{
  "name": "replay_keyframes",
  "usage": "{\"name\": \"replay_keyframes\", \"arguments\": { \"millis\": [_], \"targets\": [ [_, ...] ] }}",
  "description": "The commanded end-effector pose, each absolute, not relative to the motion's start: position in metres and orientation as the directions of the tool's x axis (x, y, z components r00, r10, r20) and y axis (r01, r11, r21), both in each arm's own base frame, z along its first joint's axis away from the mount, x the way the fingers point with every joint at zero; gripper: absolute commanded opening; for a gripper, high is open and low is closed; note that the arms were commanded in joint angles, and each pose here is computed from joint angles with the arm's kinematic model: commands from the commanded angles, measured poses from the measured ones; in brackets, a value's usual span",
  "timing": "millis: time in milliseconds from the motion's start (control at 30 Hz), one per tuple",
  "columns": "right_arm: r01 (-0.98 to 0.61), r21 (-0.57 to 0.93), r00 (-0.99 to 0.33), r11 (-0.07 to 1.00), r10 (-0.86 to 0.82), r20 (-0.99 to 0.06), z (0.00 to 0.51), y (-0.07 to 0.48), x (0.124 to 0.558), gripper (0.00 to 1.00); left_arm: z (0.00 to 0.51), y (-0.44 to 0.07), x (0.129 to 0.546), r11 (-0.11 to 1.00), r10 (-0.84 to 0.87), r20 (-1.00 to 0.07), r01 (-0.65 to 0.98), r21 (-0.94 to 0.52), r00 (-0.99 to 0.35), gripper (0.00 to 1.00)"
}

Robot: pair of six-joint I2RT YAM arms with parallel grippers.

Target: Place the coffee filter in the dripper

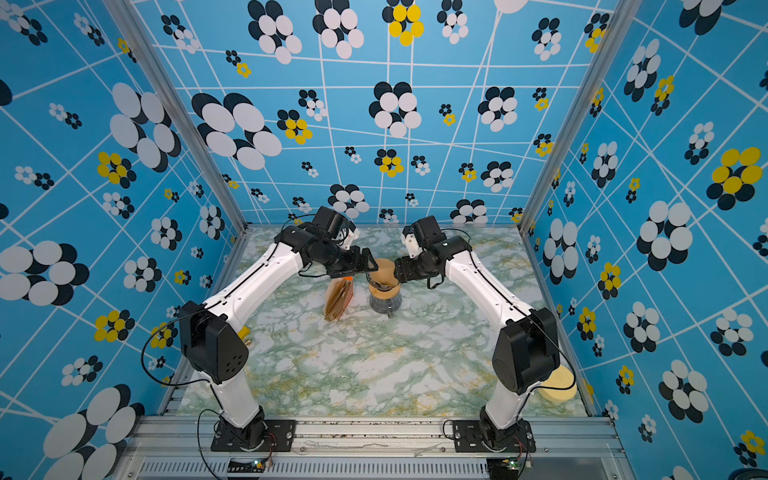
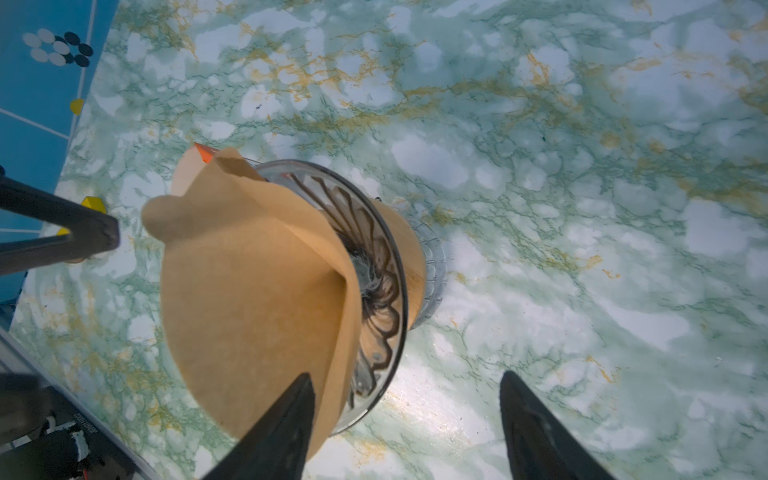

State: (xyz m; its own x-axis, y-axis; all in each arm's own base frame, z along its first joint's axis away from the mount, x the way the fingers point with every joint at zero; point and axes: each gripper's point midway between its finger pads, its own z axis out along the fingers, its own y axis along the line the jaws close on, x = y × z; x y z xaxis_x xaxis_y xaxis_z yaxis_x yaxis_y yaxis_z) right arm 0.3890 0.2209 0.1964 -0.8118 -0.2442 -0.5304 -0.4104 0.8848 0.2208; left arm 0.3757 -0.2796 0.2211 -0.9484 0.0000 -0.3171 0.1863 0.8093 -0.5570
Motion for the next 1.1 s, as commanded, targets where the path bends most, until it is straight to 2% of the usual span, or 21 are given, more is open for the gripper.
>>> {"name": "replay_keyframes", "arguments": {
  "millis": [0,233,533,967,1067],
  "targets": [
    [-0.431,0.247,-0.79,0.868,-0.231,-0.568,0.208,0.23,0.406,0.71,0.22,-0.287,0.382,0.798,-0.036,-0.284,0.144,-0.585,-0.958,0.81],
    [-0.423,0.252,-0.803,0.87,-0.231,-0.55,0.196,0.237,0.421,0.61,0.209,-0.294,0.396,0.798,-0.042,-0.26,0.124,-0.59,-0.965,0.69],
    [-0.424,0.276,-0.817,0.862,-0.232,-0.528,0.185,0.243,0.425,0.55,0.196,-0.292,0.405,0.794,-0.031,-0.221,0.11,-0.598,-0.975,0.54],
    [-0.419,0.282,-0.841,0.863,-0.252,-0.479,0.169,0.24,0.415,0.52,0.179,-0.284,0.41,0.801,-0.014,-0.183,0.099,-0.59,-0.983,0.5],
    [-0.42,0.28,-0.843,0.863,-0.256,-0.473,0.167,0.24,0.413,0.5,0.178,-0.282,0.412,0.799,-0.019,-0.181,0.094,-0.594,-0.983,0.46]
  ]
}}
